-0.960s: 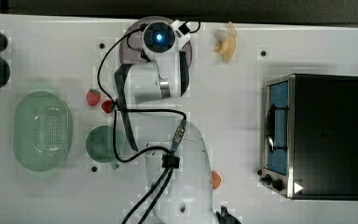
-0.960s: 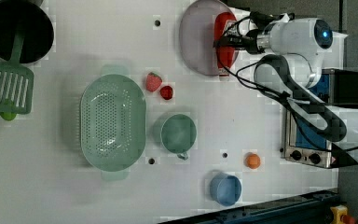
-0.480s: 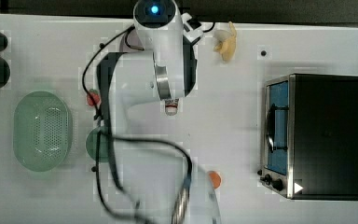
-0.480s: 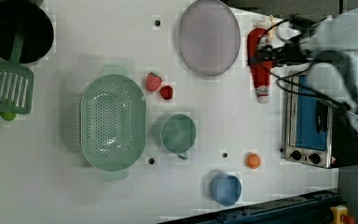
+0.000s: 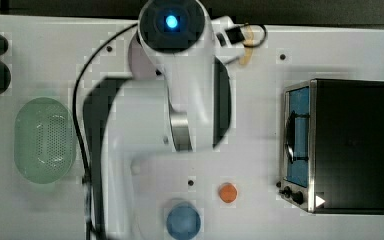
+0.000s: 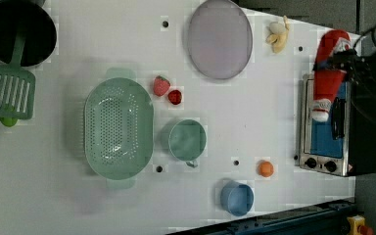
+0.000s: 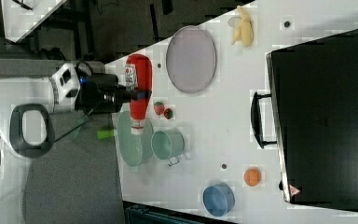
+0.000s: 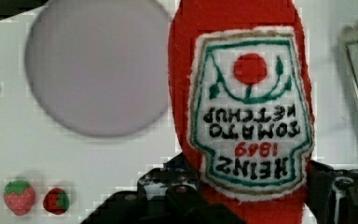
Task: Pick ketchup from plate and place it on table.
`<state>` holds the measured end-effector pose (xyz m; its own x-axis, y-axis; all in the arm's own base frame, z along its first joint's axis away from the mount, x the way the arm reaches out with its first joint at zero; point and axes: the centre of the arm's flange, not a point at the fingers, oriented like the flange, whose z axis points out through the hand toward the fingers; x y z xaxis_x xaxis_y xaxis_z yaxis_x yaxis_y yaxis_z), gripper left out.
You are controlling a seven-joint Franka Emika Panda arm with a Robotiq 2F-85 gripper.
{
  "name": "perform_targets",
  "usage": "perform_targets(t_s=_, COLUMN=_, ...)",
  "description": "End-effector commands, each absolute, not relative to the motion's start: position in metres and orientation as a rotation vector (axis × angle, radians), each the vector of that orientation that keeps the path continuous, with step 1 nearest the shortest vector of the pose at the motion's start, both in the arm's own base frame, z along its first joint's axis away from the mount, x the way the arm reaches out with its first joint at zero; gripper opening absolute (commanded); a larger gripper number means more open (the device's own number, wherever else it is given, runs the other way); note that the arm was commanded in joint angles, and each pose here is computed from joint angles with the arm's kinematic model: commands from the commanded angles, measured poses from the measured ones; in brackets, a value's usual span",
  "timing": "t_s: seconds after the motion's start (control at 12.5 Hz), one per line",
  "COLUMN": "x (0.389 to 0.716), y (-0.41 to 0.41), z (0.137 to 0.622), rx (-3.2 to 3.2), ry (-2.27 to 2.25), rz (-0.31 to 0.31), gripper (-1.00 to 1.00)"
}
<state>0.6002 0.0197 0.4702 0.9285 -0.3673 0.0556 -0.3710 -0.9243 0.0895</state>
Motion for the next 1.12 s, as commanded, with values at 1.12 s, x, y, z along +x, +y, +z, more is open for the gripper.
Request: perform_targets(t_s=1.12, x=0.488, y=-0.028, z=0.219, rx=2.975, ry=-0.983, rz=-0.044, gripper=0.7)
